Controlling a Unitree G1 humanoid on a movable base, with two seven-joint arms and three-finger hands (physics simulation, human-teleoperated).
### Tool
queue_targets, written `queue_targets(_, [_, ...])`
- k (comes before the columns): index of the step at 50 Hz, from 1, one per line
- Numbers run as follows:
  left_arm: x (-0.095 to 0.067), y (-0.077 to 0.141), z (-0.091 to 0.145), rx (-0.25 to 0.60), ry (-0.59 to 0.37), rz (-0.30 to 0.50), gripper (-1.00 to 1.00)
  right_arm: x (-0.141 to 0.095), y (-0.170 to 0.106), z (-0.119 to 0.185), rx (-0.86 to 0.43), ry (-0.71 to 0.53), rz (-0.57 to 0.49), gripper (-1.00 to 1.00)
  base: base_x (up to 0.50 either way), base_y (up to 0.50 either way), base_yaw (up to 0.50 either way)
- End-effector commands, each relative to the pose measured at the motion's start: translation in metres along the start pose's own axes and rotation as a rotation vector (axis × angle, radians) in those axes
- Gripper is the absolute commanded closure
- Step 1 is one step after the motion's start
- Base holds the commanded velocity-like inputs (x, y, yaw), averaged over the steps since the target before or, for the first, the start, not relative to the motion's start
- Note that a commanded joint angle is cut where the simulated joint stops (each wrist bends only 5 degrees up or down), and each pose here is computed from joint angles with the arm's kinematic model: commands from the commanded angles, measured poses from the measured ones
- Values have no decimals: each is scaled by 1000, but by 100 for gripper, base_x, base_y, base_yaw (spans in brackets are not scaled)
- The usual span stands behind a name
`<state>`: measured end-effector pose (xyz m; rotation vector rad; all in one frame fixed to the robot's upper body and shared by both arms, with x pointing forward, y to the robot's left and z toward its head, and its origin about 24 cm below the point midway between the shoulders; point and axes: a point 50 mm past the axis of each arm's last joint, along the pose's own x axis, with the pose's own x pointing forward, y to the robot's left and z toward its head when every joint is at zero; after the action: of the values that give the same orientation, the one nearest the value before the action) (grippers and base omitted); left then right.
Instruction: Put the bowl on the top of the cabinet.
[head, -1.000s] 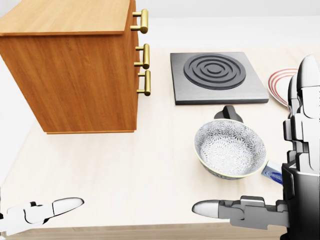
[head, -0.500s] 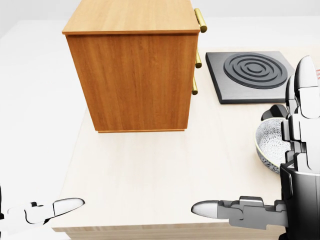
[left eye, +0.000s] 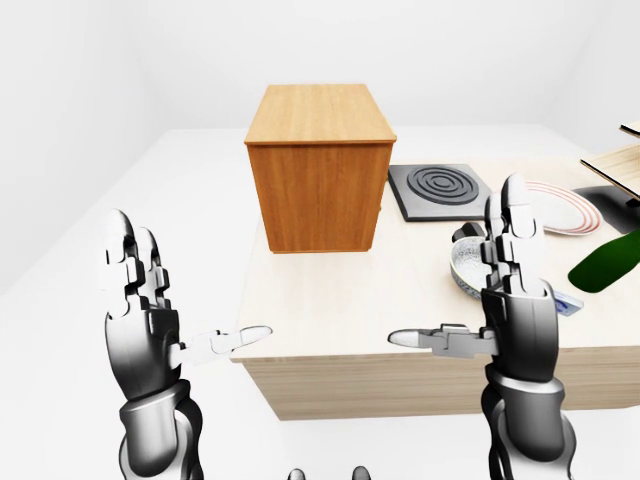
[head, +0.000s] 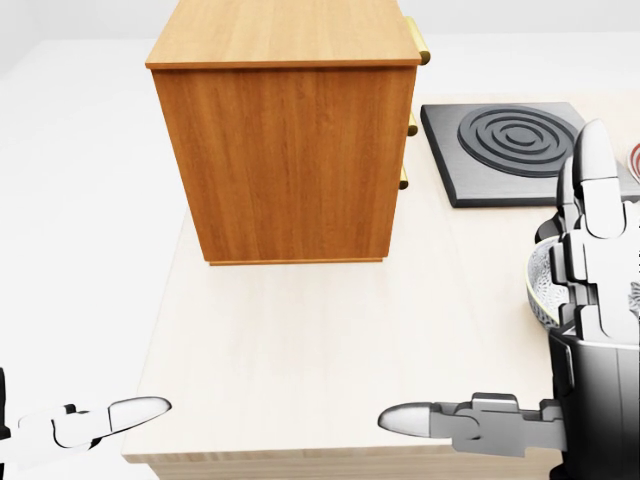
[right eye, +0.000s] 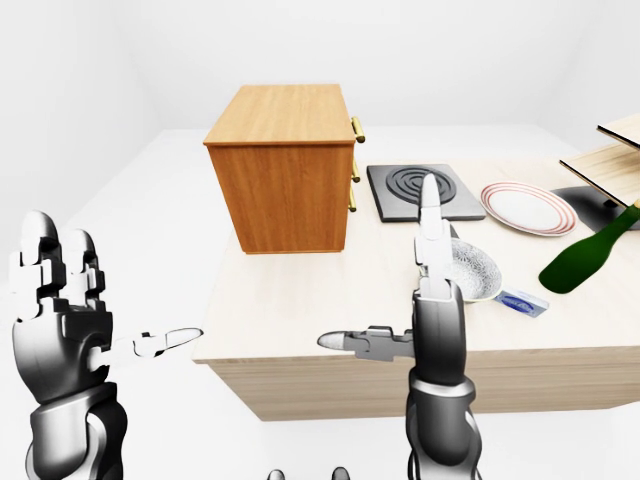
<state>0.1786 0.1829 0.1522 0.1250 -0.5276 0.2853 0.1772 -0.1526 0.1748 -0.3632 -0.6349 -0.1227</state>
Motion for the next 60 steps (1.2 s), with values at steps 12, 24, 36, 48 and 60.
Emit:
queue_targets(12, [0,-1,-1,-2,5,-8,-100,0,1,-3,-2,11,7,-100,14,1,0])
queue_targets(24, [0,-3,-3,-3,13,-25,-100,0,1,-3,-1,11,6,-100,38,3,0])
queue_targets(36, [0,-4,-1,-8,4,-33,-100,0,1,0,1,0,6,-100,38,3,0])
queue_targets(48, [1,-5,-2,-10,4,-35,-100,0,1,-1,7,3,4,-100,7,0,0])
queue_targets(60, [1,-4,-4,-5,10,-20,-100,2,0,-3,7,4,-2,-100,0,0,0])
